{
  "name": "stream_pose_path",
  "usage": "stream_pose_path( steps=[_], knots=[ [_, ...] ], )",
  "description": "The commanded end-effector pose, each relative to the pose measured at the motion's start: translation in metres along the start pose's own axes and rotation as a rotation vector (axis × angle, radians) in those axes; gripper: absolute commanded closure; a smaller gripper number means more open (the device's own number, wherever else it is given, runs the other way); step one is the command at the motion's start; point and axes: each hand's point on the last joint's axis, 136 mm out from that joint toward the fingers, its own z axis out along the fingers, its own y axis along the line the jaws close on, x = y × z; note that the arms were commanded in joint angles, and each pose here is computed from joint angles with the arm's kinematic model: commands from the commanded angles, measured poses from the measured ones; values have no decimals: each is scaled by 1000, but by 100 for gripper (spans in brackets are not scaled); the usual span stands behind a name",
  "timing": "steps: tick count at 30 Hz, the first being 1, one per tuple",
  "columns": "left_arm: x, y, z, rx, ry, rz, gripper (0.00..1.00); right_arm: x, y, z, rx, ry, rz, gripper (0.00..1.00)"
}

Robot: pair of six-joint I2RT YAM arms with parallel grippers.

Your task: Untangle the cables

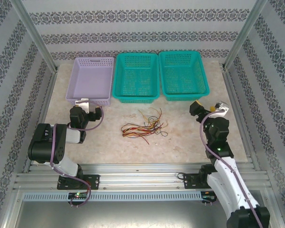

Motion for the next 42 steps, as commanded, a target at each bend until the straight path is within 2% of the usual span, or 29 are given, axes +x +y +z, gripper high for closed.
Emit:
stream_pose_path(
  steps=[1,5,12,15,17,22,25,28,30,31,35,38,40,42],
  knots=[
    [-6,-1,1,6,-13,12,0,19,-3,-6,-16,80,119,2],
    [-6,-1,2,7,-11,11,0,27,11,-7,-77,125,118,2],
    [-7,1,0,-5,-20,8,0,40,19,-9,-13,219,-3,2],
    [-15,-4,-8,20,-48,25,0,49,25,-7,-22,278,-23,2],
    [-26,-1,-18,-11,-62,18,0,51,27,-7,-21,310,-53,2],
    [-49,6,-35,-59,-69,-16,0,52,30,-8,-24,321,-121,2],
    [-63,10,-47,-83,-82,-121,0,56,30,-9,-25,335,-123,2],
    [-82,9,-68,-74,-152,-249,0,62,28,-8,-15,358,-128,2],
    [-89,13,-80,-90,-170,-396,0,67,28,-7,-11,382,-137,2],
    [-86,16,-86,-114,-132,-501,0,70,28,-7,-6,397,-145,2],
    [-109,-10,-109,20,-65,-555,0,80,30,-7,-4,425,-178,2],
    [-130,-30,-126,165,-116,-619,0,83,34,-8,-14,426,-189,2],
    [-146,-51,-141,311,-160,-639,0,87,36,-7,-16,433,-199,2],
    [-151,-54,-152,364,-212,-692,0,90,38,-7,-20,448,-210,2]
  ],
)
